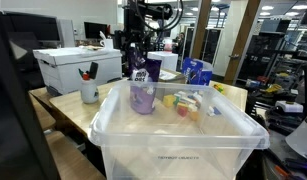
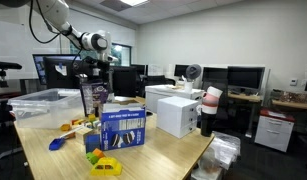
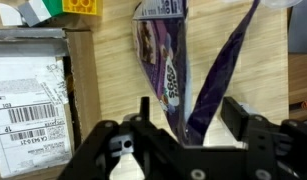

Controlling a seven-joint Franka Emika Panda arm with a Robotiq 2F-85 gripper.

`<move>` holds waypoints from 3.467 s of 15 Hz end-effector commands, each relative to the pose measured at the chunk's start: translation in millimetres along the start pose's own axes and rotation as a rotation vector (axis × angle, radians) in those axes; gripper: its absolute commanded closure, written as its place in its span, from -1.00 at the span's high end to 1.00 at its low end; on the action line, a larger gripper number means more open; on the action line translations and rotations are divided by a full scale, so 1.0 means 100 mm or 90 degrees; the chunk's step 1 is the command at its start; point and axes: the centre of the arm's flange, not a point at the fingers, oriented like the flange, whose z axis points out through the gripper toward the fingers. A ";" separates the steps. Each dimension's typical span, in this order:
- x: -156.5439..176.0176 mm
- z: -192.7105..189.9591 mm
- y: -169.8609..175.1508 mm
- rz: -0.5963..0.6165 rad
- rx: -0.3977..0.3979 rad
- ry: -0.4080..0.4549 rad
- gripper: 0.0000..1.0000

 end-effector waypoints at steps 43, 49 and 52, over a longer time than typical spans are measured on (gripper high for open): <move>-0.28 0.36 0.01 -0.104 -0.008 -0.048 -0.48; -0.27 0.36 0.02 -0.102 -0.008 -0.048 -0.93; -0.26 0.36 0.03 -0.098 -0.008 -0.049 -0.94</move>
